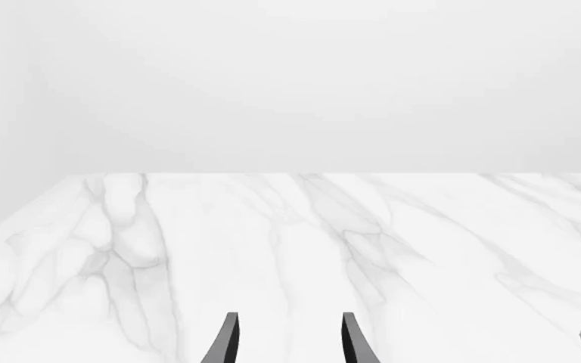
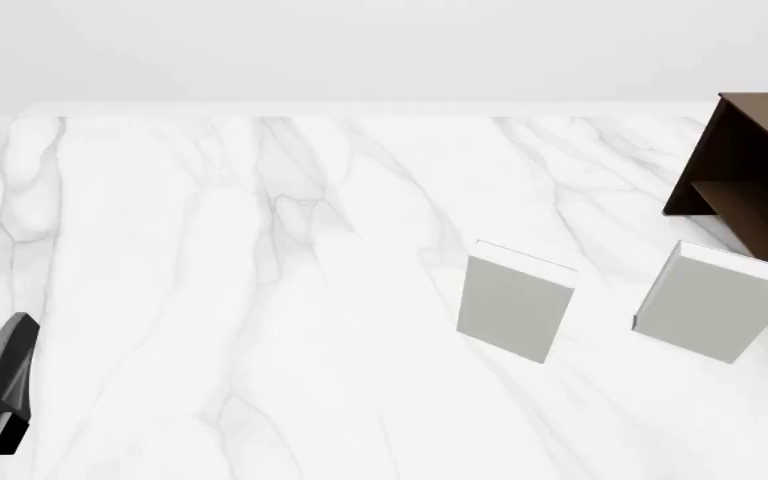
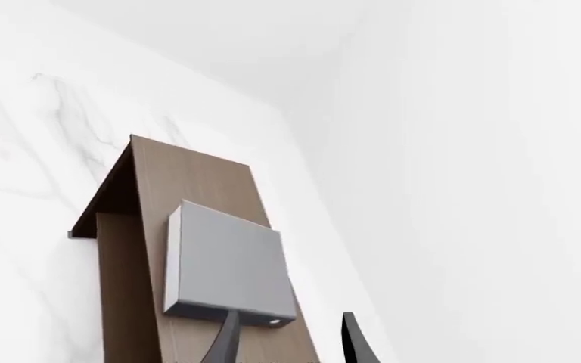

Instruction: Pick up the book on the left and place it on top of the shelf.

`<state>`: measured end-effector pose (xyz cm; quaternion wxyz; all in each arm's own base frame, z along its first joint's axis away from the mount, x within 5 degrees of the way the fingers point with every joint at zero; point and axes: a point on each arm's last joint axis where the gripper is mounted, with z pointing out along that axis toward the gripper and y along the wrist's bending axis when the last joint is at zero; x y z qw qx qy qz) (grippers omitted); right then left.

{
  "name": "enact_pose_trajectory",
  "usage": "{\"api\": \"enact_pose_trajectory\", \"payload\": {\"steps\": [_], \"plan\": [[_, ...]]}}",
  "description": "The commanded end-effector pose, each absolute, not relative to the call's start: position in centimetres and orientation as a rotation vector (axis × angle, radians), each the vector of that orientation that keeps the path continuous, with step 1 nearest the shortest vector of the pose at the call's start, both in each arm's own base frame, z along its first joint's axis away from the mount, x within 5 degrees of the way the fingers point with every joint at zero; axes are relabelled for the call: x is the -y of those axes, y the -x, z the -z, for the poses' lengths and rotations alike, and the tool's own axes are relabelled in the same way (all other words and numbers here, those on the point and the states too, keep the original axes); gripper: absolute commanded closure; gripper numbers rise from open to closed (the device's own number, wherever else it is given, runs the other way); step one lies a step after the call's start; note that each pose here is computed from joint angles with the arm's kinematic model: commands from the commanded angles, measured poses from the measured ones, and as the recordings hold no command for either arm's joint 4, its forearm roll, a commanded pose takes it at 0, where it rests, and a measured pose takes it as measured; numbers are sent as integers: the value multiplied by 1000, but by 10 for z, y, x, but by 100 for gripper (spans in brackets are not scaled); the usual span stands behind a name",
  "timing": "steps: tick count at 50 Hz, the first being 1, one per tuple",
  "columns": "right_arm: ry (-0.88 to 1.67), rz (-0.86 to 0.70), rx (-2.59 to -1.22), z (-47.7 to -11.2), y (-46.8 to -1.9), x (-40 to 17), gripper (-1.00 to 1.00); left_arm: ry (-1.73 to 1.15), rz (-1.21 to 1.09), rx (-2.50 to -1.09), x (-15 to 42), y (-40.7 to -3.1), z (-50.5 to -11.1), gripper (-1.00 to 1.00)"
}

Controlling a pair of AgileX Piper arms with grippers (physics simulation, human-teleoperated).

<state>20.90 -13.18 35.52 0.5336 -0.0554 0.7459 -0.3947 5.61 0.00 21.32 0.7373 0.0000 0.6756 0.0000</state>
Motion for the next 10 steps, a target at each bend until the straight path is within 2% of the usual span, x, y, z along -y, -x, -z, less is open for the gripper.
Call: {"api": "enact_pose_trajectory", "payload": {"steps": [1,10], "plan": [[117,932,-1726,-370,-192,118,-100,0,0,-1484,0,-56,-213,-100],[105,906,-1696,-374,-181,107,-100,0,0,-1484,0,-56,-213,-100]]}}
